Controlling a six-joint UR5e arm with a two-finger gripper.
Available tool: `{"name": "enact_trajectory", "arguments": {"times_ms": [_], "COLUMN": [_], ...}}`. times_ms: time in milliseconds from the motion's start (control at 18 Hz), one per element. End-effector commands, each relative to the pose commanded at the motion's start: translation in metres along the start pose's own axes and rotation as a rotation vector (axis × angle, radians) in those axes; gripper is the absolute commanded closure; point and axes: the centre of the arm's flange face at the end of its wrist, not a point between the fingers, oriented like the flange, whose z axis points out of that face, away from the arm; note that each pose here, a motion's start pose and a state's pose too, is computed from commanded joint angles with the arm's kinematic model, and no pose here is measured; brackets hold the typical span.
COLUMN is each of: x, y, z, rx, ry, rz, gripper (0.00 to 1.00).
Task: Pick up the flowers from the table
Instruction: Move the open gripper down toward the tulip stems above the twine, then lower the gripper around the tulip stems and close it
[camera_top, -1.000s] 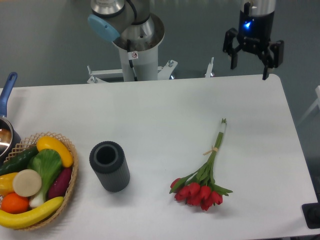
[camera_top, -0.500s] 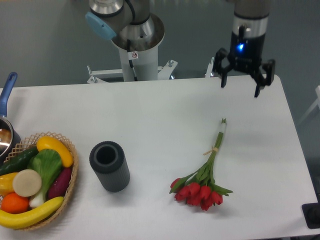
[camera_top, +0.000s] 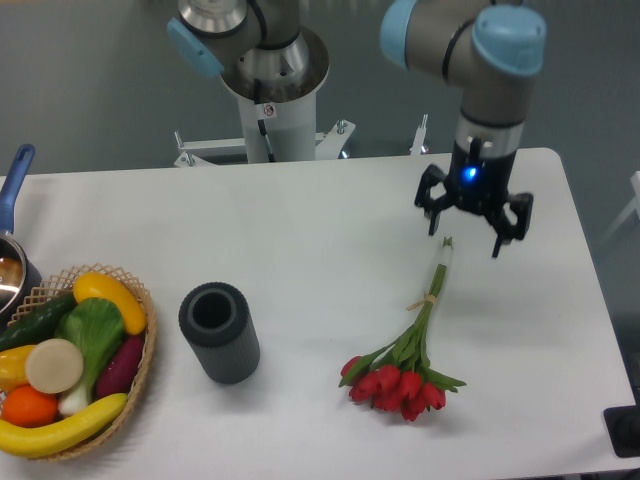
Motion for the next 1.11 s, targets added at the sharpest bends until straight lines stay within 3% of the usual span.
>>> {"name": "enact_trajectory", "arguments": {"times_ms": [500,889,1111], "x": [0.001,0.015,0.010], "y": [-0.005,-0.007,-0.008], "z": [0.063,0.110,0.123], "rx": [-0.151,-0.169,-0.169], "ry": [-0.013,0.062,0.057], "rz": [0.045,0.034,-0.001], "gripper": [0.00,0.00,0.00]}}
